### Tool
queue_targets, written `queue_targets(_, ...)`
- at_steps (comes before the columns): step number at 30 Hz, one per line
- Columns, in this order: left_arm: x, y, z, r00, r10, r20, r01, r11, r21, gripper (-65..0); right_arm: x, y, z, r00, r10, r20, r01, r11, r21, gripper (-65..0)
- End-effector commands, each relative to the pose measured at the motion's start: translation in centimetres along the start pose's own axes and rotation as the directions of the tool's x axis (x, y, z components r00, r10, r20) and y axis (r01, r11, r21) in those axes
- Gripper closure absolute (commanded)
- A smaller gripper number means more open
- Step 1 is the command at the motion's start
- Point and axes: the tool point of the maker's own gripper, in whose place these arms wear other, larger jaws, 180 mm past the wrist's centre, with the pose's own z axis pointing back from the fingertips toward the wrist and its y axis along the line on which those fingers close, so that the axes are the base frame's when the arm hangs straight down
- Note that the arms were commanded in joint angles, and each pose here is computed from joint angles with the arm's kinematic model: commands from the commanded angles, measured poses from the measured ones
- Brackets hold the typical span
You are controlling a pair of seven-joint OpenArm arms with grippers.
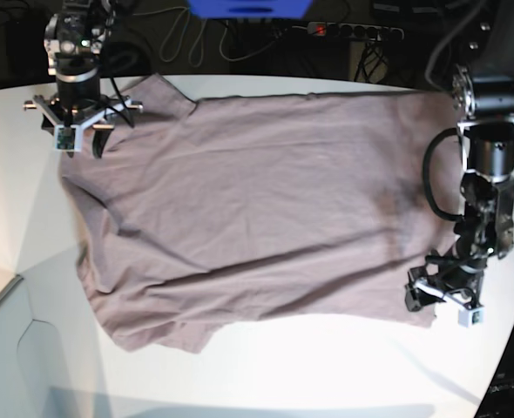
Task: Layout the t-shirt on the table in an organized manner, then fold the t-shirt properly
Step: 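Release the shirt and move both grippers to the shoulder corners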
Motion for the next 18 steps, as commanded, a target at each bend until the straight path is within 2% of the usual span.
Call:
queue_targets(1, 1.6, 0.1, 0.8, 0.999, -0.009, 0.034, 0.009, 1.000, -0.009, -36.3, 1.4, -0.6, 0.1, 0.999, 0.006, 0.050, -0.006, 1.000, -0.010, -27.8)
queue_targets(3, -0.1, 0.5, 2.9, 1.000, -0.010, 0.002, 0.010, 1.000, -0.023, -36.2, 1.2, -0.8, 0.1, 0.999, 0.013, 0.043, -0.012, 1.000, -0.014, -27.8)
queue_targets(5, -1.3, 1.4, 5.5, 0.999, 0.032, 0.009, -0.032, 0.999, -0.020, -36.2, 1.2, -1.6, 0.1, 0.999, 0.025, 0.043, -0.023, 0.999, -0.028, -27.8)
queue_targets(9, -4.4, 4.2, 11.2, 0.994, 0.113, 0.012, -0.114, 0.993, 0.045, -36.2, 1.3, -1.9, 0.1, 0.999, 0.030, 0.045, -0.029, 0.999, -0.034, -27.9)
queue_targets(14, -8.3, 6.2, 17.5, 0.990, 0.141, -0.013, -0.137, 0.981, 0.136, -36.2, 1.8, -1.9, -0.2, 0.998, 0.028, 0.057, -0.027, 0.999, -0.032, -28.0)
queue_targets(18, -11.8, 6.5, 20.3, 0.984, 0.167, -0.066, -0.152, 0.971, 0.186, -36.2, 1.8, -1.7, -0.2, 0.998, 0.030, 0.060, -0.028, 0.999, -0.028, -28.0)
